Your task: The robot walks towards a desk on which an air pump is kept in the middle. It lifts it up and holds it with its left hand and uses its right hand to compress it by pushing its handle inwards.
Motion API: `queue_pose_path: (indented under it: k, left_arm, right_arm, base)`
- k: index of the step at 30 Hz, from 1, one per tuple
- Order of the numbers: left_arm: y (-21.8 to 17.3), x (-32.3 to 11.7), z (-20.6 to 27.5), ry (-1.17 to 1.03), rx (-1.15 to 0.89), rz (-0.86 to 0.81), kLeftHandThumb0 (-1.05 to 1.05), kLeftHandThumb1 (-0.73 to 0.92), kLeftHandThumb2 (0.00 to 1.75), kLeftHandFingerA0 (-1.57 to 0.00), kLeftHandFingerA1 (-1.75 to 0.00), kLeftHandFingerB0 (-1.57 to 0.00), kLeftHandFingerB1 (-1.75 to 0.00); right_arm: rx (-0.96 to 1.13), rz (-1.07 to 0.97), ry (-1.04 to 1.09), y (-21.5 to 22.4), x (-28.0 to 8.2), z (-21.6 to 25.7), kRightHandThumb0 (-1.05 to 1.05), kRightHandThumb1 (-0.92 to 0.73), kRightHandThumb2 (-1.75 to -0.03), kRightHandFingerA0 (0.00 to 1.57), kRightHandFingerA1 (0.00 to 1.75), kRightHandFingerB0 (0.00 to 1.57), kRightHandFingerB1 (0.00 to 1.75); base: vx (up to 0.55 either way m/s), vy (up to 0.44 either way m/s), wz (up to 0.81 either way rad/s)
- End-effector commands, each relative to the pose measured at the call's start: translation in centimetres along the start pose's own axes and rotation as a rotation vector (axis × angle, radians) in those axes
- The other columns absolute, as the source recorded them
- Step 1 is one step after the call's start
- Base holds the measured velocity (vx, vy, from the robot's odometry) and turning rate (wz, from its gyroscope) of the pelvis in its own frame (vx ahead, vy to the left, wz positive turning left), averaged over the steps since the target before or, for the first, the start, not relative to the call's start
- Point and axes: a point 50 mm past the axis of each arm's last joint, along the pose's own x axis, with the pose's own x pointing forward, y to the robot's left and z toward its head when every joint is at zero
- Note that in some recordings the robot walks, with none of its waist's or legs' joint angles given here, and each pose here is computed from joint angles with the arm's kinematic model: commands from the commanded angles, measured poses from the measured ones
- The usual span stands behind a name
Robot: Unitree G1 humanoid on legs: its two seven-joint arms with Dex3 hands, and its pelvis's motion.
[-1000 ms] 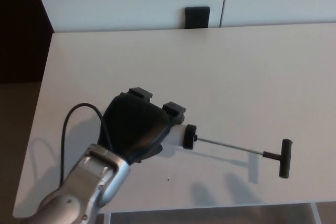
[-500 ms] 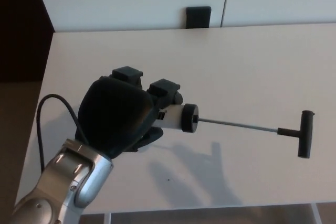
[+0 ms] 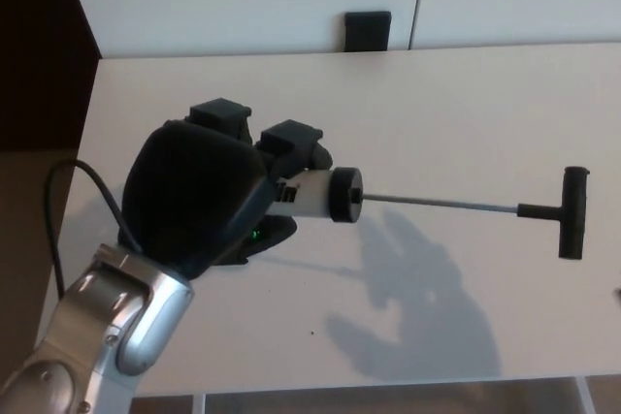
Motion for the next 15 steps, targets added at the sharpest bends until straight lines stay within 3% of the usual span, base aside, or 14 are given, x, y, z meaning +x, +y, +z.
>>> queue_pose_path:
  k: [1, 2, 3, 5, 6, 12, 13, 15]
  left_arm:
    - [-0.2, -1.2, -0.2, -0.014, -0.034, -0.056, -0.04, 0.7, 0.58, -0.81, -1.57, -0.84, -0.78]
    - [-0.2, -1.3, -0.3, -0.012, -0.039, -0.06, -0.04, 0.7, 0.58, -0.81, -1.57, -0.84, -0.78]
    - [-0.2, -1.4, -0.3, -0.007, -0.047, -0.064, -0.04, 0.71, 0.56, -0.8, -1.58, -0.86, -0.7]
    - [-0.3, -1.5, -0.3, -0.005, -0.047, -0.065, -0.04, 0.71, 0.56, -0.8, -1.58, -0.86, -0.7]
    - [-0.2, -1.4, -0.6, -0.003, -0.044, -0.063, 0.0, 0.74, 0.58, -0.83, -1.56, -0.81, -0.92]
    - [0.2, -0.9, -2.0, 0.045, -0.022, -0.048, -0.03, 0.76, 0.56, -0.81, -1.63, -0.78, -1.05]
    - [0.3, -0.8, -2.3, 0.055, -0.018, -0.047, -0.03, 0.76, 0.59, -0.78, -1.62, -0.68, -1.19]
    - [0.3, -0.7, -2.6, 0.065, -0.009, -0.048, -0.03, 0.76, 0.59, -0.76, -1.63, -0.66, -1.17]
  right_arm:
    - [0.058, 0.053, 0.335, 1.5, -1.7, -5.1, -0.94, -0.74, -0.95, 0.07, 0.35, 0.09, 0.21]
    - [0.062, 0.056, 0.343, 1.5, -1.9, -5.2, -0.94, -0.74, -0.95, 0.07, 0.35, 0.09, 0.21]
    - [0.065, 0.061, 0.358, 1.6, -2.1, -5.4, -0.9, -0.92, -0.7, 0.09, 0.35, 0.06, 0.26]
    - [0.065, 0.062, 0.365, 1.6, -2.2, -5.5, -0.9, -0.92, -0.7, 0.09, 0.35, 0.06, 0.26]
    - [0.074, 0.063, 0.38, 1.8, -2.4, -5.6, -0.87, -0.71, -1.14, 0.06, 0.42, 0.09, 0.25]
    - [0.096, 0.072, 0.403, 2.2, -2.4, -5.9, -0.86, -0.7, -1.13, 0.06, 0.41, 0.06, 0.24]
    - [0.1, 0.074, 0.402, 2.3, -2.3, -6.0, -0.91, -0.74, -1.16, 0.06, 0.38, 0.07, 0.21]
    - [0.105, 0.08, 0.4, 2.4, -2.2, -6.0, -0.91, -0.74, -1.16, 0.06, 0.37, 0.07, 0.2]
  base:
    - [0.0, 0.0, 0.0]
    - [0.0, 0.0, 0.0]
    - [0.0, 0.0, 0.0]
    - [0.0, 0.0, 0.0]
    - [0.0, 0.0, 0.0]
    - [0.0, 0.0, 0.0]
    - [0.0, 0.0, 0.0]
    - [0.0, 0.0, 0.0]
